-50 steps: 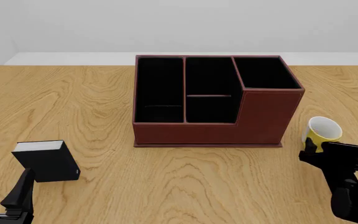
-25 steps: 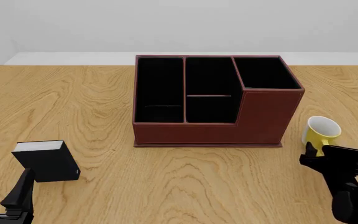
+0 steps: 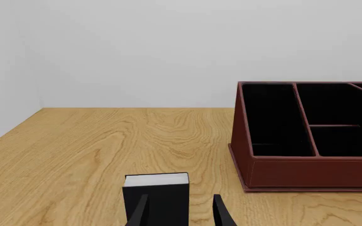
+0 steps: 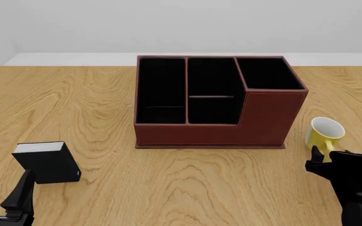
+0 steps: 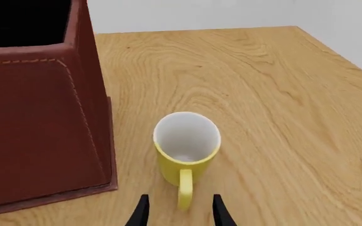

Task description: Pick up the yellow and white mug and place it to the right of the caddy.

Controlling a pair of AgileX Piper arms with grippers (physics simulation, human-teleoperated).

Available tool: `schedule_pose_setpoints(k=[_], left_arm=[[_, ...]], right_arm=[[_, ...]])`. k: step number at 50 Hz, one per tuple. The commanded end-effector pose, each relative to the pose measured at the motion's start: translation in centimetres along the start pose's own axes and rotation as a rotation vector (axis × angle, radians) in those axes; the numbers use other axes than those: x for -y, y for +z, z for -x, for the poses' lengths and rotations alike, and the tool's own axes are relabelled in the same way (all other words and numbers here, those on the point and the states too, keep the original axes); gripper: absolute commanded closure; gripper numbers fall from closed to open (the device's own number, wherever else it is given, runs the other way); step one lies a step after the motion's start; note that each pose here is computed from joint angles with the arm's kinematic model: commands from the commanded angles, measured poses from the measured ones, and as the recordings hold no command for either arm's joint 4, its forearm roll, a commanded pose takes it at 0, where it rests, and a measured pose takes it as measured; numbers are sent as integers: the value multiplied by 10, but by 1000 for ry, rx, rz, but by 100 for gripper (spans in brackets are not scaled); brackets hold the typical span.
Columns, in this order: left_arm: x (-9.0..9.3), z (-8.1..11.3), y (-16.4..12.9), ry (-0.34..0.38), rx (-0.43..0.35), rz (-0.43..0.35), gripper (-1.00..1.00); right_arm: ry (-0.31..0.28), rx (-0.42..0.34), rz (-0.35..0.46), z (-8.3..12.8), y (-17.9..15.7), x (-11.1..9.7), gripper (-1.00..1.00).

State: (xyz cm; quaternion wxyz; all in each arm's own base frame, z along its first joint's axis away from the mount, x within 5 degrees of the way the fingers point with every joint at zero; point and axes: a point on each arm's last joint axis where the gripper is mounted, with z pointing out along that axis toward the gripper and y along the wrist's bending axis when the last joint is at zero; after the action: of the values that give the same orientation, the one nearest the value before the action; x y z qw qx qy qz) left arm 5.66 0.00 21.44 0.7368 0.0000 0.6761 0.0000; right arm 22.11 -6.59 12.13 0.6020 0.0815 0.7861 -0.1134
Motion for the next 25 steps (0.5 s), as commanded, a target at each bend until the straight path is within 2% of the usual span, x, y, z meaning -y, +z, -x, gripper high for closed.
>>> schedule_pose_setpoints(k=[1,7,11,25], left_arm=[[0,0,0,0,0,0,-100],[0,0,0,0,0,0,-100],[0,0,0,0,0,0,-100],[0,0,0,0,0,0,-100]], right_arm=[[-14,21,14,5,-24,-3,-100],[-4,29,9,7,-30,-2,-100],[-24,37,24,8,-37,-5,-100],[-36,55,28,9,-61,-5,-100]])
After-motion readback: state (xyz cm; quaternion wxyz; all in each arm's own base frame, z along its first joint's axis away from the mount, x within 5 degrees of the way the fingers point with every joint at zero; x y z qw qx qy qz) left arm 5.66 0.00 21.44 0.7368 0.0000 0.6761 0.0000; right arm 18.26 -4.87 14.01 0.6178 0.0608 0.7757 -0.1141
